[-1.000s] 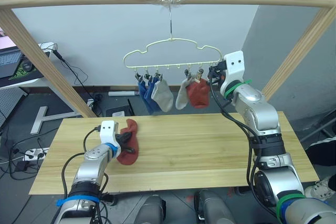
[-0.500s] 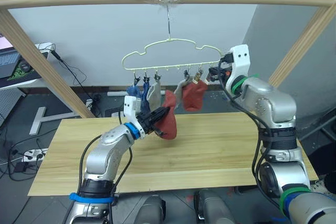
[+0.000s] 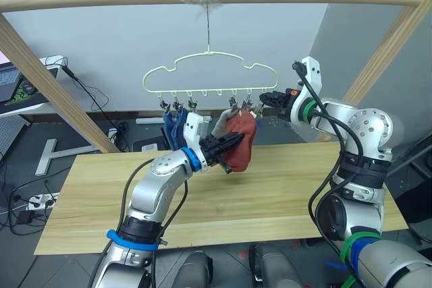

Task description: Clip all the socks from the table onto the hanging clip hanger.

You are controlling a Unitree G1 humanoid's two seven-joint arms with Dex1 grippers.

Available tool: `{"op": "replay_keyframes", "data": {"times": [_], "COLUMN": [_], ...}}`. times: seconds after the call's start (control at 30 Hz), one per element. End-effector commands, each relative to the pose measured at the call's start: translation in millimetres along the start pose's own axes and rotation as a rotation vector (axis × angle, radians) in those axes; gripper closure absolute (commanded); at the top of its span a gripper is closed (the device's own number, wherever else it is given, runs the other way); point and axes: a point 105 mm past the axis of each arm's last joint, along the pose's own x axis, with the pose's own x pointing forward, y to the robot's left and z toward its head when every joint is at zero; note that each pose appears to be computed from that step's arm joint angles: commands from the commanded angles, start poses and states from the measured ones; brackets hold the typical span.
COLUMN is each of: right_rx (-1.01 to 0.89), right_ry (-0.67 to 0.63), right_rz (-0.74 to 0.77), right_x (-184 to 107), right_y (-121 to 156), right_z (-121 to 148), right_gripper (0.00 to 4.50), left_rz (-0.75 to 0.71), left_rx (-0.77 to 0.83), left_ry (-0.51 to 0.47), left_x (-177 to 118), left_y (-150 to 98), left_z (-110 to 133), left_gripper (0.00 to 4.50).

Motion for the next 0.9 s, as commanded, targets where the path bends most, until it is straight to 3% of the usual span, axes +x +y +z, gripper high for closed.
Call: {"op": "replay_keyframes", "data": {"times": [0.03, 0.23, 0.47, 0.73, 0.9], "right_rx": [-0.025, -0.011, 0.007, 0.006, 0.009], "right_ry": [-0.075, -0.073, -0.06, -0.047, -0.043], "right_rz": [0.075, 0.074, 0.098, 0.097, 0.092], "right_x": [-7.9, -10.2, -10.9, -10.3, -9.7], "right_y": [23.6, 25.0, 28.7, 27.7, 25.6], "right_z": [20.9, 21.8, 21.1, 18.5, 16.1], "right_gripper": [4.5, 4.5, 4.5, 4.5, 4.5], "left_rz": [-0.051, -0.093, -0.086, -0.064, -0.062], "left_rx": [0.036, 0.047, 0.071, 0.083, 0.077], "left_ry": [-0.036, 0.025, 0.039, -0.045, -0.051], "left_x": [4.8, -2.6, 1.9, 10.7, 9.0], "left_y": [-9.5, -15.7, -11.2, -3.1, -1.3], "left_z": [11.5, -2.3, -2.2, 17.5, 17.6], "left_gripper": [4.46, 4.46, 4.46, 4.46, 4.46]}}
